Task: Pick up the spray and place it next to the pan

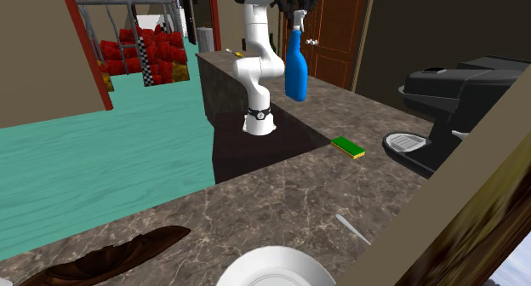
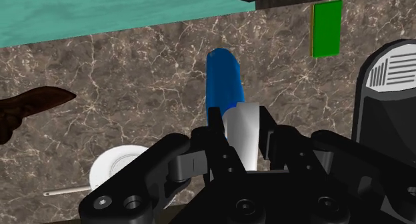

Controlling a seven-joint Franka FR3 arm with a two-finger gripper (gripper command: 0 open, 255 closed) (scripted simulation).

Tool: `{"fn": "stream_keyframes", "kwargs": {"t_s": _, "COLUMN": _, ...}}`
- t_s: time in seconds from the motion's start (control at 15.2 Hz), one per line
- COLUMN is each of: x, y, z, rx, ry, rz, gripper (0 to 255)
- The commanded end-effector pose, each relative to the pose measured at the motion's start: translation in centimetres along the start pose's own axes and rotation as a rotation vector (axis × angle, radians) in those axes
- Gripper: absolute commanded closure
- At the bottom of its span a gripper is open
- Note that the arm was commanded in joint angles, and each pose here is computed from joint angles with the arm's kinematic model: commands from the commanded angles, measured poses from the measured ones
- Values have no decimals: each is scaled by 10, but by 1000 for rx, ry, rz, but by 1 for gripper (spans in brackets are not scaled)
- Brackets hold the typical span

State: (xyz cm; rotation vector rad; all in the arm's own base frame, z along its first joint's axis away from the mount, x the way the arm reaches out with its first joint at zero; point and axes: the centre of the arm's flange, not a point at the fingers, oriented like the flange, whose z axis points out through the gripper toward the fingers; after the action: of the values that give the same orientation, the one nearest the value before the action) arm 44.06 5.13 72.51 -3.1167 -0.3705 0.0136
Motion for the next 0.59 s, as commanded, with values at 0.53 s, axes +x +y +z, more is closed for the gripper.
{"fn": "stream_keyframes", "kwargs": {"t_s": 0.53, "x": 52, "y": 102, "z": 60, "rx": 0, "ry": 0, "rz": 0, "gripper": 255}}
